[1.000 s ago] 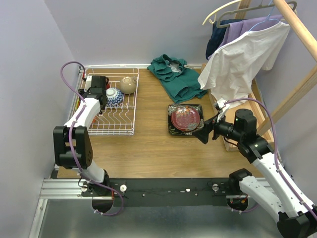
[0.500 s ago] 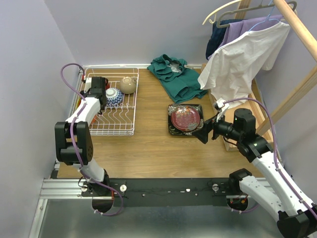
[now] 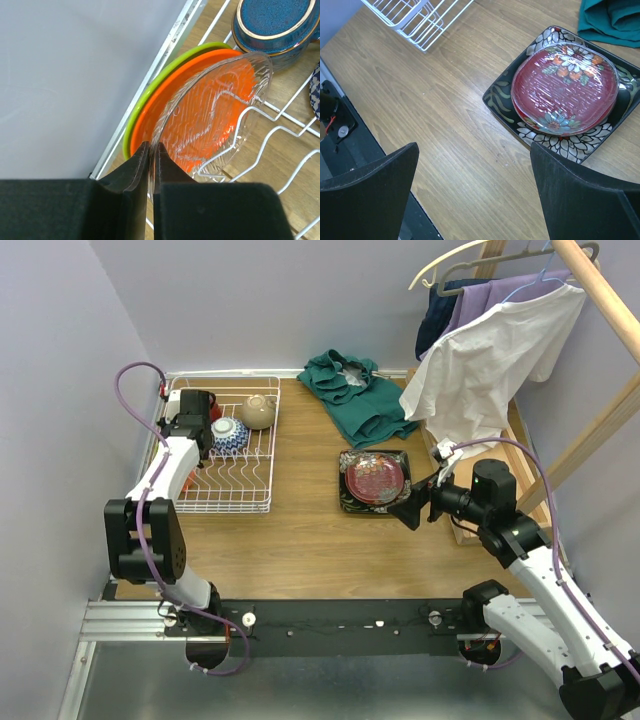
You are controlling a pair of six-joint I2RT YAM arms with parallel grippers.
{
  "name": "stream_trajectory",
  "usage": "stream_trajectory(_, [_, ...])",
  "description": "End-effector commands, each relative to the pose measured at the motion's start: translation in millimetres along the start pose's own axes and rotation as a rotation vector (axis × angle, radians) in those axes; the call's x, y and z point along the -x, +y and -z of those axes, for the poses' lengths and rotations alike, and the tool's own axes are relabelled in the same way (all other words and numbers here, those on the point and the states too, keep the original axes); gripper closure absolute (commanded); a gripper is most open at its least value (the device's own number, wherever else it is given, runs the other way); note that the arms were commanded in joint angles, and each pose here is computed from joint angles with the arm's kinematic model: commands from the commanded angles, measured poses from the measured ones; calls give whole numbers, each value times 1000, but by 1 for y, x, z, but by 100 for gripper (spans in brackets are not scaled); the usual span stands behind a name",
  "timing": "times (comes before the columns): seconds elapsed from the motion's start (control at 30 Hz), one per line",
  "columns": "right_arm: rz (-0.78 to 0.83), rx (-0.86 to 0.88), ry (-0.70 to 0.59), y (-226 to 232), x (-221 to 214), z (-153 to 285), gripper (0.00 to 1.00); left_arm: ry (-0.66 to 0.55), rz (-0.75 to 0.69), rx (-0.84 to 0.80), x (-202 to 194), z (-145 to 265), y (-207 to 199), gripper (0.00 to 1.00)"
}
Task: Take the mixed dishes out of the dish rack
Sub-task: Pick up the plate from the dish rack.
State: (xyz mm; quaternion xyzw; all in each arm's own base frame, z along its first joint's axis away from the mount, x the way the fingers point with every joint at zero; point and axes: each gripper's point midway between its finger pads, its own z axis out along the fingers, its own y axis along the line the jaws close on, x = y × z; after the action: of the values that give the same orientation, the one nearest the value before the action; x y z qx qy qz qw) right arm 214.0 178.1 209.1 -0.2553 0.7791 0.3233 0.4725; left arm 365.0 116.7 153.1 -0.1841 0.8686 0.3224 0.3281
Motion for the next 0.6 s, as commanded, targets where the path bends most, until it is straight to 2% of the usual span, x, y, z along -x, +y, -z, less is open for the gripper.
stream_trajectory(0.0, [21, -6, -23, -1, 3, 0, 0, -43, -15, 97, 17, 18, 32, 96])
stream_trajectory(0.1, [20, -1, -24, 0, 3, 0, 0, -60, -33, 145, 24, 24, 46, 96])
stream_trajectory(0.27, [21, 4, -26, 1, 5, 0, 0, -133, -41, 137, 45, 48, 48, 96])
stream_trajectory(0.57, [20, 8, -27, 3, 7, 1, 0, -255, 15, 52, 86, 96, 51, 96])
